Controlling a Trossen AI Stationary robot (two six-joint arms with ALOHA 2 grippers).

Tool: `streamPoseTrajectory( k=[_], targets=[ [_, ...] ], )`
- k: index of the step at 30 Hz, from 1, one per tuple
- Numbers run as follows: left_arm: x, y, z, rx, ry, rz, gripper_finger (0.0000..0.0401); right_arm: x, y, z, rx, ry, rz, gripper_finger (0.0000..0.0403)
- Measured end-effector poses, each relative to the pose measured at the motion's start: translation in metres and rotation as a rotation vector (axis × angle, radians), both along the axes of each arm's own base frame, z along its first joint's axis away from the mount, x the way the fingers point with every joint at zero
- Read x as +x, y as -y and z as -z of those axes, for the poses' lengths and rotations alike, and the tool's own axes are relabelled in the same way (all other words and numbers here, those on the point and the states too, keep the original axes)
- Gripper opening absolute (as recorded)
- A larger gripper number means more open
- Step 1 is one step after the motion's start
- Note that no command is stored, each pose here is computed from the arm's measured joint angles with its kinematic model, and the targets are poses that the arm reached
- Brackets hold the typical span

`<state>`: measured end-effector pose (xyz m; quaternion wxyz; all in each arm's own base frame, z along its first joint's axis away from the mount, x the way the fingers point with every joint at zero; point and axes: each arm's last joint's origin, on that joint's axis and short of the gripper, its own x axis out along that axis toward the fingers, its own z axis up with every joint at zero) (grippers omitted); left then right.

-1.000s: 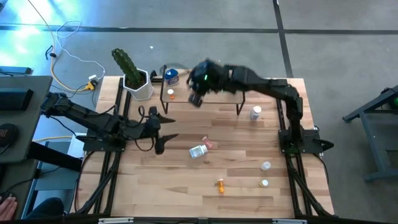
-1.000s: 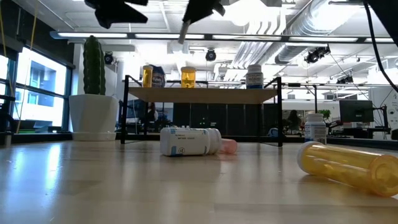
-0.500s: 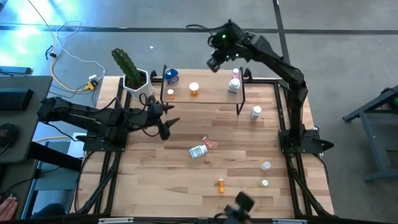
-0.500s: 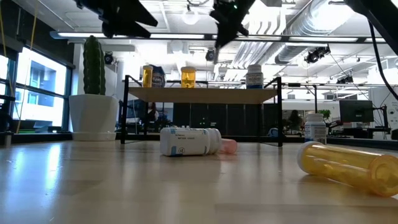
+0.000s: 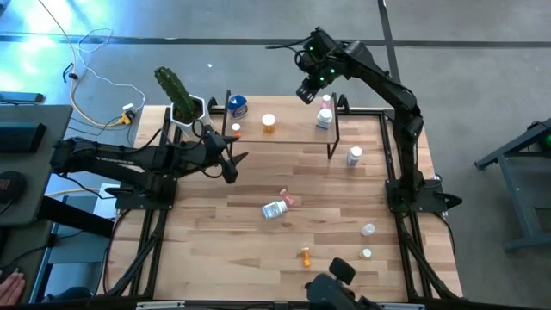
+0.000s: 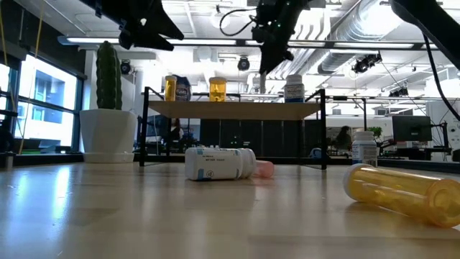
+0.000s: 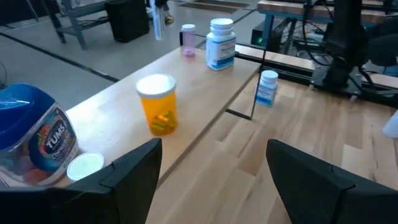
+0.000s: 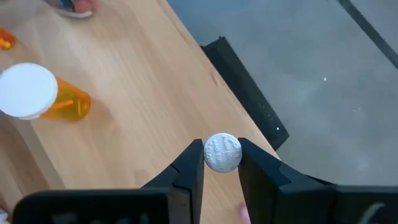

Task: Pick and place medicine bottles onto shelf by color
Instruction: Put the small white pill bottle on the shelf

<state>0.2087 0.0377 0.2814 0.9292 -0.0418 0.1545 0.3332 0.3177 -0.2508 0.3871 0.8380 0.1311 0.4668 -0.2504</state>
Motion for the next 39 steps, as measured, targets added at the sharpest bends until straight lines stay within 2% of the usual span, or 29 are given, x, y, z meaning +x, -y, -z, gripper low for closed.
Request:
streamPoseTrajectory(
  k=[13, 25, 39],
  targets=[
    [-0.001, -0.005, 0.0, -0.01, 0.002, -0.001, 0.028, 0.019, 0.01, 0.032, 0.057, -0.06, -0.067, 0.0073],
    [-0.001, -0.005, 0.0, -0.009, 0.003, -0.006, 0.028, 0.02, 0.011, 0.038, 0.045, -0.096, -0.127, 0.0073],
    [-0.001, -0.005, 0.0, -0.008, 0.003, -0.009, 0.028, 0.022, 0.01, 0.05, 0.101, -0.158, -0.137, 0.0073]
  ],
)
